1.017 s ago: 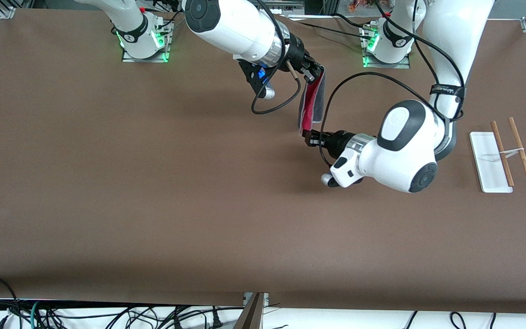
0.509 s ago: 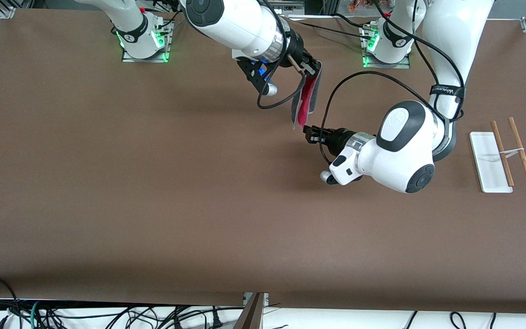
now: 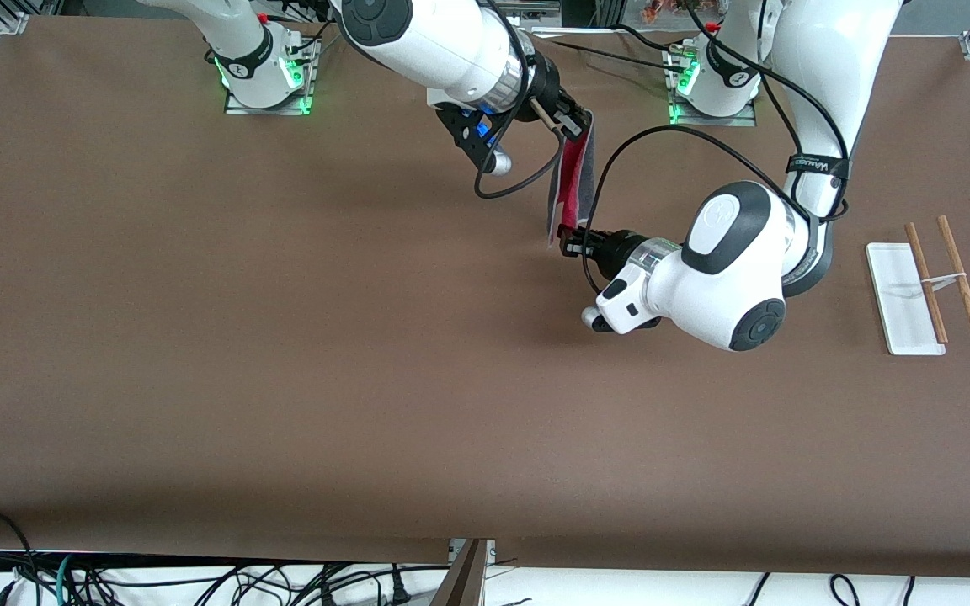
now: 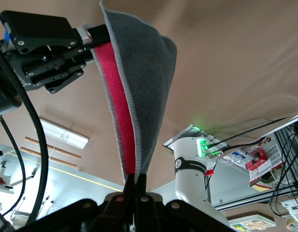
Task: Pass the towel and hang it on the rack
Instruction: 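Grasp the towel's hanging end with the left gripper, then open the right gripper while the left gripper pulls the towel away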
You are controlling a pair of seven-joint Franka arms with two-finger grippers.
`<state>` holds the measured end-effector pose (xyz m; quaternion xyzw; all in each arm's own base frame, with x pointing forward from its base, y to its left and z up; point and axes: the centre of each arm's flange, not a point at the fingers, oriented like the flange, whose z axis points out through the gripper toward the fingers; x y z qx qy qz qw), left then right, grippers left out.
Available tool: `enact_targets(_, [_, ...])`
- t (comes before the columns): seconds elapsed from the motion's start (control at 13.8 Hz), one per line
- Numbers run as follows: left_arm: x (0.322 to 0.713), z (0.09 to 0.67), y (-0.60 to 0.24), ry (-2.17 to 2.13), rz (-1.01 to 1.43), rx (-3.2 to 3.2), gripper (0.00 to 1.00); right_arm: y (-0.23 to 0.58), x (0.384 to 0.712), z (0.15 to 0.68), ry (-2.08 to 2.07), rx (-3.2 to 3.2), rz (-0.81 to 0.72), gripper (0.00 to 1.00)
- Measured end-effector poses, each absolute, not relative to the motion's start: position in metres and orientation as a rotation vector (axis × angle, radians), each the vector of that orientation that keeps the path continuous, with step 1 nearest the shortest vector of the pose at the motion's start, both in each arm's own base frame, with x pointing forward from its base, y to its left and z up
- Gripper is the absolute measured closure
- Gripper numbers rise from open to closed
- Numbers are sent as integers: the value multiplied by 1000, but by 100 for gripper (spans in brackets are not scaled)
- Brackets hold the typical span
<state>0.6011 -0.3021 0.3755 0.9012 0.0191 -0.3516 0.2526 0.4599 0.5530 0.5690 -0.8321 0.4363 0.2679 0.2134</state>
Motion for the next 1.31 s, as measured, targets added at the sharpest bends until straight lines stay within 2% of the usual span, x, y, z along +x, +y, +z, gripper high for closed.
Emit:
enact_targets(0.07, [600,375,-302,49,-965,2450,78,553,460,569,1211,-2310,744,98])
enact_targets(0.15, [600,375,-301,47,-972,2449,78,553,460,569,1211,-2311,744,98])
enact_targets(0.29, [599,375,-301,44,-976,2449,98,553,460,569,1211,-2312,745,98])
enact_targets(0.73, [608,385,-285,42,-924,2506,99,552,461,569,1212,-2311,744,98])
enact_targets(0.8, [611,393,-279,49,-900,2513,99,551,462,569,1215,-2310,742,93])
enact_targets(1.09, [632,438,-223,111,-788,2529,99,539,477,572,1241,-2287,721,51])
enact_targets(1.31, [640,469,-186,121,-753,2540,99,514,502,580,1272,-2246,694,19])
